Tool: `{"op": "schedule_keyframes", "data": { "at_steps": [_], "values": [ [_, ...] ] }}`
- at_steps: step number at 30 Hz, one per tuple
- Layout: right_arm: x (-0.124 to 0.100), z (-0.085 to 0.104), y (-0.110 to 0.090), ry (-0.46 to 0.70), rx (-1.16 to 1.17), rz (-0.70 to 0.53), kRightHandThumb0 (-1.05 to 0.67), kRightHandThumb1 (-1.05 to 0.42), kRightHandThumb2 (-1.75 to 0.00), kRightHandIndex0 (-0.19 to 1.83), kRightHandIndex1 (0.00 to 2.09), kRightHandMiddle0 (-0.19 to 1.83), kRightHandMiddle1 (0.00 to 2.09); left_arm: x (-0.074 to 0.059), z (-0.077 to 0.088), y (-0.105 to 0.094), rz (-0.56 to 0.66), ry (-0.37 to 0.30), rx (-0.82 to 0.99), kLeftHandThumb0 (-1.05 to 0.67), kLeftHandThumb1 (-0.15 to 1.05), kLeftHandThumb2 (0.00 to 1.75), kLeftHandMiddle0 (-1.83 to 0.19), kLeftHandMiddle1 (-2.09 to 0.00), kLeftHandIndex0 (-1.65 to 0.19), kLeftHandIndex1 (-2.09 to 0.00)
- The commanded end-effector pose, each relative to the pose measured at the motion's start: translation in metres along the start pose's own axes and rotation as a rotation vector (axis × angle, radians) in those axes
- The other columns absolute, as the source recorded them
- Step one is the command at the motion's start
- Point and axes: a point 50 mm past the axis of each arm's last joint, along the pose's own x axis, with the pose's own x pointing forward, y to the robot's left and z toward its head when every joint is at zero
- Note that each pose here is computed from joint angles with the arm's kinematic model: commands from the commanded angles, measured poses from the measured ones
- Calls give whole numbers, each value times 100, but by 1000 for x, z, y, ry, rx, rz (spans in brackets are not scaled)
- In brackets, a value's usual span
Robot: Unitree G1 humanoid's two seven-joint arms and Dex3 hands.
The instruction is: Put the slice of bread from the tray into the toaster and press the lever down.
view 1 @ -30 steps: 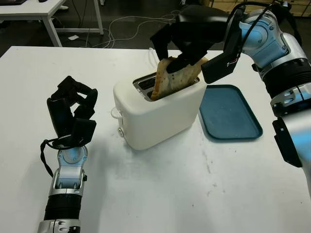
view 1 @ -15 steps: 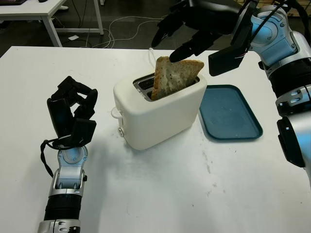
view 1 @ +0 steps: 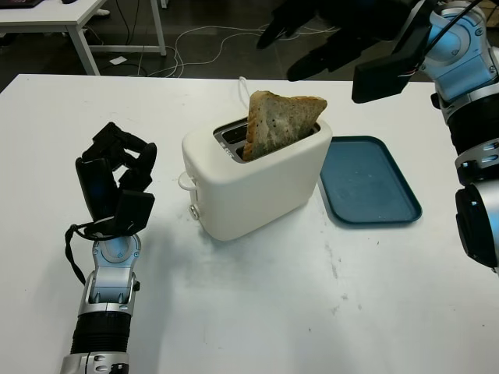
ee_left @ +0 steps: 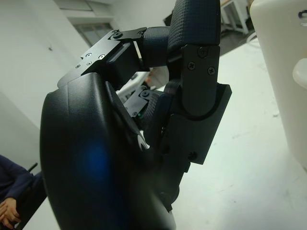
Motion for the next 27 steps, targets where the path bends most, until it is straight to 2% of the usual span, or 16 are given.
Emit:
{"op": "schedule_keyframes", "data": {
  "at_steps": [1, 7, 13, 19, 22, 27],
  "values": [
    [-2, -9, 5, 75, -3, 69, -82, -81, 0, 24, 80, 52, 13, -1, 1, 0, -3, -8, 1, -97, 92, 31, -97, -161, -83, -147],
    [1, -17, 27, 136, -6, 149, -79, -74, 0, 27, 57, 49, 5, -1, 1, -1, 0, -12, 8, -98, 92, 32, -99, -160, -84, -147],
    [5, -20, 51, 152, -4, 219, -79, -73, 0, 30, 54, 51, 4, 0, 2, -1, -2, -9, 4, -98, 92, 32, -98, -161, -84, -147],
    [8, -18, 65, 144, 16, 259, -74, -75, -1, 31, 52, 53, 4, -1, 2, -2, -7, -8, 1, -98, 92, 32, -98, -161, -83, -148],
    [9, -16, 66, 120, 36, 242, -66, -74, 0, 41, 55, 59, 7, -1, 1, -1, -4, -3, -1, -98, 92, 31, -98, -161, -83, -147],
    [9, -12, 66, 73, 62, 179, -58, -77, -1, 77, 76, 88, 20, -1, 1, -1, -2, -3, 2, -99, 92, 32, -98, -161, -84, -146]
  ]
}}
